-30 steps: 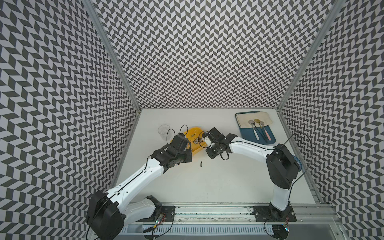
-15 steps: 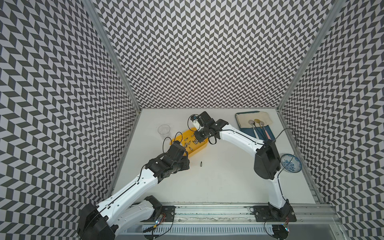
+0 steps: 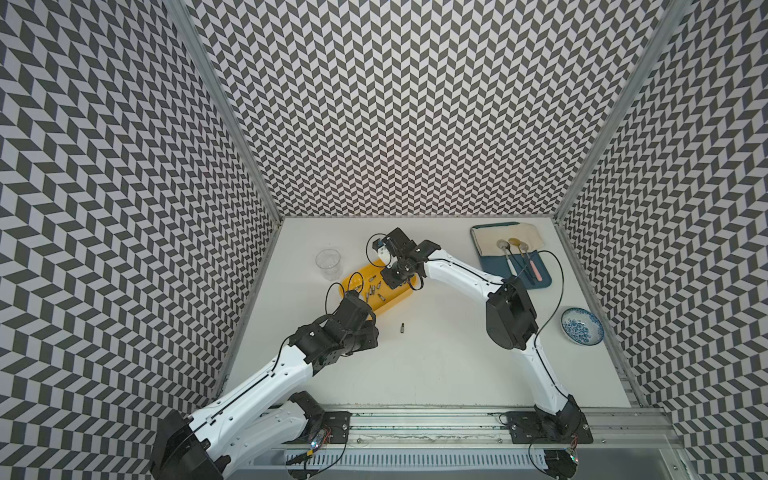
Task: Put the bit on the desktop into the storage box
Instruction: Place the screwdriver bit in the storage box.
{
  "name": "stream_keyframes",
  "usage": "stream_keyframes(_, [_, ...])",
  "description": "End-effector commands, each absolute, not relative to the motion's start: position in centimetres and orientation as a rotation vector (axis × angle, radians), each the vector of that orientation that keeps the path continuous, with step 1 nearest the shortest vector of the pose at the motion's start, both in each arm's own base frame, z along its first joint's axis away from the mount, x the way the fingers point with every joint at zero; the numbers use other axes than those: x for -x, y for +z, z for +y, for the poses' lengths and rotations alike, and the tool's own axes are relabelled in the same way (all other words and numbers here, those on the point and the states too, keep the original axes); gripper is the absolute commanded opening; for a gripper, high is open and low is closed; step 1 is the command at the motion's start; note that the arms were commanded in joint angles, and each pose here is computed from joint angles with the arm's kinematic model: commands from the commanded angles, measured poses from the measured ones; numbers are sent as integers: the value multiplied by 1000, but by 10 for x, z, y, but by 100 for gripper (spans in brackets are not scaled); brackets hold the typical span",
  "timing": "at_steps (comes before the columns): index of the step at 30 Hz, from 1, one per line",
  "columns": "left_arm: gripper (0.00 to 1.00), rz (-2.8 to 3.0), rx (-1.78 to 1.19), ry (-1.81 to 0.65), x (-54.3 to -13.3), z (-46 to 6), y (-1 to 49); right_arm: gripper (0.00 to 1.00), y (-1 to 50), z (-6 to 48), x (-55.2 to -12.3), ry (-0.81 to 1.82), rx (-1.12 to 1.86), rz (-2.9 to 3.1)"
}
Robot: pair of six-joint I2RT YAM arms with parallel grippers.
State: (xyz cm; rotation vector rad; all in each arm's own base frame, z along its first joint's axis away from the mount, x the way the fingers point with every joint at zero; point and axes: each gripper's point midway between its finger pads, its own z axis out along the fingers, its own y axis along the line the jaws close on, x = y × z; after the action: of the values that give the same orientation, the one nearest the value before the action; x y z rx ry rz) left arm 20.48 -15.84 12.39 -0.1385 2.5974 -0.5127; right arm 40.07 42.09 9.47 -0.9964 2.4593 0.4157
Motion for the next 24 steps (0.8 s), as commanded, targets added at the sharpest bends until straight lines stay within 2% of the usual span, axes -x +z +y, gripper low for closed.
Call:
stream_keyframes(1, [36, 2607, 144, -497, -202, -156, 122, 0, 83, 435, -394, 453, 1051, 2452])
stream_keyframes(20, [36, 2616, 139, -489, -200, -157, 119, 0, 42, 437, -393, 439, 1076, 2513])
stream_keyframes(24, [36, 2616, 135, -492, -201, -159, 119, 10, 42, 436, -394, 430, 1073, 2512])
